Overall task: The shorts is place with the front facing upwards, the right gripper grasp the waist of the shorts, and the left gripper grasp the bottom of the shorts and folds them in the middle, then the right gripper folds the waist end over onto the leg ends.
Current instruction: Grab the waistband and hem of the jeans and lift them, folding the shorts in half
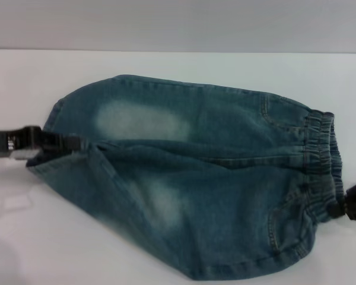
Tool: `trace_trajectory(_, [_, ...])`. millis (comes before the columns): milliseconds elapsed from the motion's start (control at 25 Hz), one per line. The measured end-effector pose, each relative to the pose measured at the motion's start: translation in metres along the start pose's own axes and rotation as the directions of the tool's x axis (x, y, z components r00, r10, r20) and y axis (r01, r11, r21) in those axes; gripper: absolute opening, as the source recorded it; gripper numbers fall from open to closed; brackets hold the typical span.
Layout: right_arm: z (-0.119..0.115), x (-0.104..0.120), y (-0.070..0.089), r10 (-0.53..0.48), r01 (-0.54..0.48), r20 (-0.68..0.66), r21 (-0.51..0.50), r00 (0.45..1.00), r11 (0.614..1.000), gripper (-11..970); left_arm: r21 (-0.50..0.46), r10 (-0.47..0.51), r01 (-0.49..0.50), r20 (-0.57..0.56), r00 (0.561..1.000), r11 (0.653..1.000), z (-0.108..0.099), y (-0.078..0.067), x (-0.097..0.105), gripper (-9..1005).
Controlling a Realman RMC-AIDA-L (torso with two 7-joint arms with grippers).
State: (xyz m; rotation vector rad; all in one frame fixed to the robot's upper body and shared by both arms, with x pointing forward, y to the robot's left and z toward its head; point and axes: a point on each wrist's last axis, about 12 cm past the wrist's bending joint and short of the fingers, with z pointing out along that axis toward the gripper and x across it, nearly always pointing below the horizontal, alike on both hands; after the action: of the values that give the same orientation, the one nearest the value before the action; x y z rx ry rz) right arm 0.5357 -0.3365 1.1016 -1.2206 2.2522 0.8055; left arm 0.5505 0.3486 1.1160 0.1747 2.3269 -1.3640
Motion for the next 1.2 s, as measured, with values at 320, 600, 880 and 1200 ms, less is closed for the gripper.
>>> trace_trajectory(320, [-0.003, 0.017, 0.005, 0.053, -0.06, 0.266, 0.019, 0.962, 0.998, 0, -0.008, 0.001, 0.0, 0.193, 0.981, 1.0, -0.007, 0.003, -0.016, 51])
trace_trajectory(600, [0.005, 0.042, 0.003, 0.127, -0.18, 0.421, 0.089, 0.898, 0.98, 0, -0.046, 0.015, 0.002, 0.357, 0.934, 0.999, -0.012, 0.008, -0.034, 58])
trace_trajectory(880, [0.02, 0.054, -0.006, 0.169, -0.302, 0.513, 0.189, 0.842, 0.934, 0, -0.127, 0.059, -0.003, 0.438, 0.897, 0.992, -0.005, 0.014, -0.045, 66])
trace_trajectory(1200, [0.036, 0.045, -0.019, 0.167, -0.347, 0.511, 0.28, 0.843, 0.895, 1, -0.242, 0.144, -0.039, 0.434, 0.889, 0.969, 0.013, 0.019, -0.055, 74])
